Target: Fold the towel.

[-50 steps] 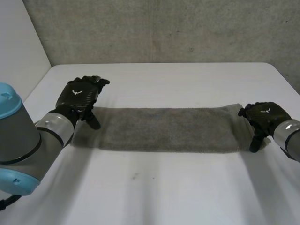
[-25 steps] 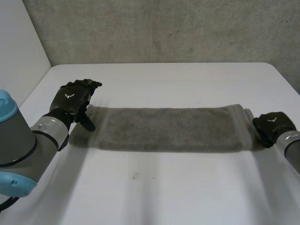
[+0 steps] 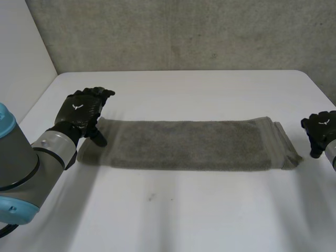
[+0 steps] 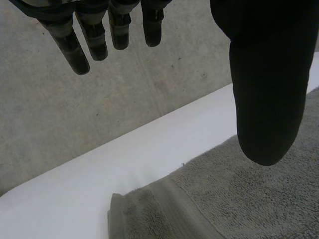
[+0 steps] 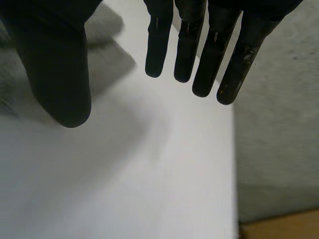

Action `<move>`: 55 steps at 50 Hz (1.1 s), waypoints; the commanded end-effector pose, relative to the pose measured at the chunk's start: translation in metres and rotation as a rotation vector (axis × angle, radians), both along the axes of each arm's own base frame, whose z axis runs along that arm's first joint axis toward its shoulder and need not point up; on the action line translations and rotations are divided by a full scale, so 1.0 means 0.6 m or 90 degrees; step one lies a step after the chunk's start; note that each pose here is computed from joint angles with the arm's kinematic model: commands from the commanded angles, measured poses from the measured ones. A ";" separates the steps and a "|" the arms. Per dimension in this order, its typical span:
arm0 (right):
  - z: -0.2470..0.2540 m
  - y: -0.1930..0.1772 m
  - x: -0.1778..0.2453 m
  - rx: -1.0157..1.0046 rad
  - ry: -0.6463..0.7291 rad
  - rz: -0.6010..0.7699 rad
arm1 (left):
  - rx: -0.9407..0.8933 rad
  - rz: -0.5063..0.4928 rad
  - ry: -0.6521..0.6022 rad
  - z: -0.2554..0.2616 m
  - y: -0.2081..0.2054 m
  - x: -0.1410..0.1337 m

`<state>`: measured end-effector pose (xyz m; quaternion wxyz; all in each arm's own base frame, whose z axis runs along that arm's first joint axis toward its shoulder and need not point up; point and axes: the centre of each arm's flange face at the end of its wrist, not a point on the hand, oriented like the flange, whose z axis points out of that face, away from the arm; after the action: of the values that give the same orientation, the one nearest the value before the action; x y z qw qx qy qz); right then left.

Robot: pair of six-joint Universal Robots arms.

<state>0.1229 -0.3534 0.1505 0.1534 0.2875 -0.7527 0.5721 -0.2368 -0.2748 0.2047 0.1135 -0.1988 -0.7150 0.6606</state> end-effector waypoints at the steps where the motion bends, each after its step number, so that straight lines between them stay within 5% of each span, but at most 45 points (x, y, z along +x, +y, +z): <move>1: -0.001 0.019 -0.003 0.101 -0.119 0.045 | 0.001 -0.001 0.000 -0.001 0.000 -0.001; 43: -0.054 0.006 0.002 0.133 -0.111 0.061 | 0.003 -0.002 -0.001 -0.002 0.002 -0.001; 55: 0.005 -0.044 -0.104 0.008 0.111 -0.120 | 0.001 -0.002 0.000 -0.001 0.001 -0.001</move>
<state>0.1004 -0.3655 0.1315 0.1467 0.2905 -0.7828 0.5303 -0.2374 -0.2739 0.2036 0.1144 -0.1999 -0.7159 0.6592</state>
